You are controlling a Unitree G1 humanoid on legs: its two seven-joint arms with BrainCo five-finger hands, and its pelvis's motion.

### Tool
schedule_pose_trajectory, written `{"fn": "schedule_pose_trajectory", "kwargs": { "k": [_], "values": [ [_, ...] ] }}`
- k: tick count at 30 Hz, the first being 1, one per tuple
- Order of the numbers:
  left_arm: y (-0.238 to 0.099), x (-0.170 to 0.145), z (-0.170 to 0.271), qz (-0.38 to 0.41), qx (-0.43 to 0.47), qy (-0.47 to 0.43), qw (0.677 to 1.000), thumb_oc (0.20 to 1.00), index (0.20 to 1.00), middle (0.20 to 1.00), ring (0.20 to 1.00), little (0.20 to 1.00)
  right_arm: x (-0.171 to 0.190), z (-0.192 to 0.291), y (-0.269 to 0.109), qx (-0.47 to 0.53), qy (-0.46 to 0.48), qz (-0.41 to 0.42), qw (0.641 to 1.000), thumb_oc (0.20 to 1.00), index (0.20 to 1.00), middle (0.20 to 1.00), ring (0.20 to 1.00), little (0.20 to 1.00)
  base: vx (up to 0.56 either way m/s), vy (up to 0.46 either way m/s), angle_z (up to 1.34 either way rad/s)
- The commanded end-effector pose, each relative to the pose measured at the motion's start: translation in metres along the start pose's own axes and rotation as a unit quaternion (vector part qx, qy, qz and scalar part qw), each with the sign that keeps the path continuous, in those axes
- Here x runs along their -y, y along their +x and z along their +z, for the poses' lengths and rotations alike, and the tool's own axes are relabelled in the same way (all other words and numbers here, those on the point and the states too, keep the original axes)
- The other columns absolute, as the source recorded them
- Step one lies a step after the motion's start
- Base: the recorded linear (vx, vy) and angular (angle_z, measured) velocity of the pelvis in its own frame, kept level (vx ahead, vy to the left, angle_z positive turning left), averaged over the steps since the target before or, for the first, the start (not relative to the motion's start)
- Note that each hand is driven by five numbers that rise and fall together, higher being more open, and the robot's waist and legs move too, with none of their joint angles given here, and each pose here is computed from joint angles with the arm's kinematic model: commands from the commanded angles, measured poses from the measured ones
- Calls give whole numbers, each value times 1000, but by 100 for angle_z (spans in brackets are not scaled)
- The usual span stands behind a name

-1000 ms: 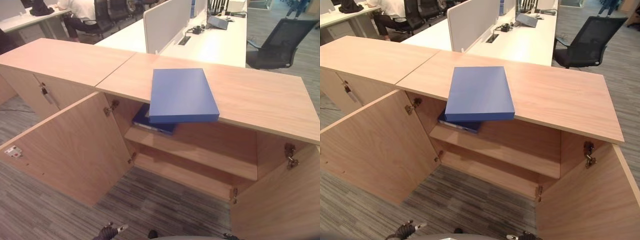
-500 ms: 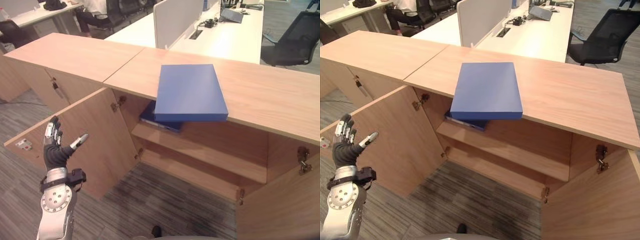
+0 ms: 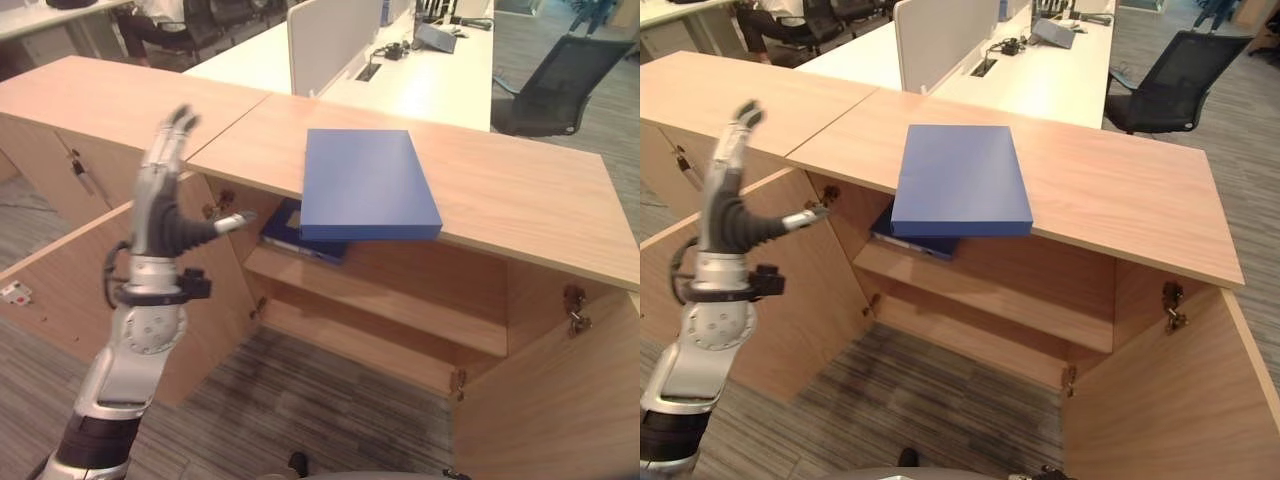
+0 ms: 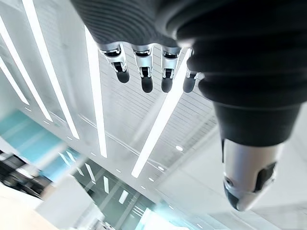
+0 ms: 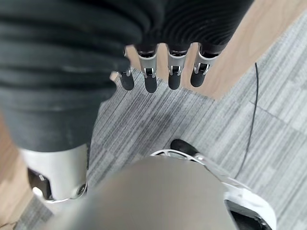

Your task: Put the empty folder in the office cabinet

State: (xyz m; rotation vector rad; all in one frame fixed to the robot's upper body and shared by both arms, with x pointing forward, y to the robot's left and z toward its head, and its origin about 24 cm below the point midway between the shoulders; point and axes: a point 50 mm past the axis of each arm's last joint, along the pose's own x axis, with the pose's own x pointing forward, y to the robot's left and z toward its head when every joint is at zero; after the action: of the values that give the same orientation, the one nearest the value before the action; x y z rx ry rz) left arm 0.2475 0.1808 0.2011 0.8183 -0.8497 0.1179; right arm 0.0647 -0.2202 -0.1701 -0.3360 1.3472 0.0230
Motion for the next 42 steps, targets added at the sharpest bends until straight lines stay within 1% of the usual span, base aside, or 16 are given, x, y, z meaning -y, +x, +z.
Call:
{"fn": "schedule_pose_trajectory", "kwargs": {
  "k": [1, 2, 3, 6, 15, 19, 21, 25, 26, 27, 29, 30, 31, 32, 42],
  "values": [
    [28, 0, 16, -18, 89, 49, 995, 1000, 1000, 1000, 1000, 1000, -1, 10, 1, 4, -45, -2, 999, 1000, 1000, 1000, 1000, 1000, -3, -2, -4],
    [28, 0, 16, -18, 89, 49, 995, 1000, 1000, 1000, 1000, 1000, -1, 10, 1, 4, -45, -2, 999, 1000, 1000, 1000, 1000, 1000, -4, 1, -8],
    [32, 13, 16, -43, 94, 51, 993, 1000, 1000, 1000, 1000, 1000, 0, 9, 1, 3, -48, -5, 999, 1000, 1000, 1000, 1000, 1000, 8, 7, -12],
    [38, 30, 15, -77, 99, 58, 990, 1000, 1000, 1000, 1000, 1000, 3, 10, 1, 3, -47, -10, 999, 1000, 1000, 1000, 1000, 1000, 14, 9, -9],
    [50, 68, 4, -127, 79, 91, 985, 1000, 1000, 1000, 1000, 1000, 8, 7, 2, -7, -57, -21, 998, 1000, 1000, 1000, 1000, 1000, 7, 11, -6],
    [52, 78, -3, -140, 70, 123, 980, 1000, 1000, 1000, 1000, 1000, 9, 8, 2, -7, -58, -24, 998, 1000, 1000, 1000, 1000, 1000, 7, 8, -8],
    [52, 79, -3, -140, 71, 124, 980, 1000, 1000, 1000, 1000, 1000, 9, 8, 2, -7, -57, -24, 998, 1000, 1000, 1000, 1000, 1000, 4, 6, -6],
    [58, 93, -14, -161, 62, 192, 966, 1000, 1000, 1000, 1000, 1000, 9, 9, 2, -9, -64, -24, 998, 1000, 1000, 1000, 1000, 1000, 4, 6, -3],
    [58, 94, -14, -161, 63, 192, 966, 1000, 1000, 1000, 1000, 1000, 9, 9, 2, -9, -63, -24, 998, 1000, 1000, 1000, 1000, 1000, -3, 1, -5],
    [62, 96, -19, -165, 61, 224, 959, 1000, 1000, 1000, 1000, 1000, 10, 9, 2, -9, -67, -25, 997, 1000, 1000, 1000, 1000, 1000, 3, 2, -8],
    [64, 99, -21, -166, 62, 240, 954, 1000, 1000, 1000, 1000, 1000, 10, 8, 2, -10, -67, -25, 997, 1000, 1000, 1000, 1000, 1000, 6, 1, -5],
    [68, 101, -24, -170, 66, 274, 944, 1000, 1000, 1000, 1000, 1000, 10, 8, 2, -10, -72, -26, 997, 1000, 1000, 1000, 1000, 1000, 6, 0, -3],
    [68, 102, -24, -169, 67, 274, 944, 1000, 1000, 1000, 1000, 1000, 10, 9, 2, -10, -71, -26, 997, 1000, 1000, 1000, 1000, 1000, 9, 2, -5],
    [74, 103, -29, -170, 68, 320, 930, 1000, 1000, 1000, 1000, 1000, 11, 9, 2, -10, -79, -28, 996, 1000, 1000, 1000, 1000, 1000, 4, 2, -5],
    [81, 120, -32, -188, 73, 371, 906, 1000, 1000, 1000, 1000, 1000, 12, 8, 2, -14, -95, -31, 995, 1000, 1000, 1000, 1000, 1000, 0, 0, -2]
  ]
}}
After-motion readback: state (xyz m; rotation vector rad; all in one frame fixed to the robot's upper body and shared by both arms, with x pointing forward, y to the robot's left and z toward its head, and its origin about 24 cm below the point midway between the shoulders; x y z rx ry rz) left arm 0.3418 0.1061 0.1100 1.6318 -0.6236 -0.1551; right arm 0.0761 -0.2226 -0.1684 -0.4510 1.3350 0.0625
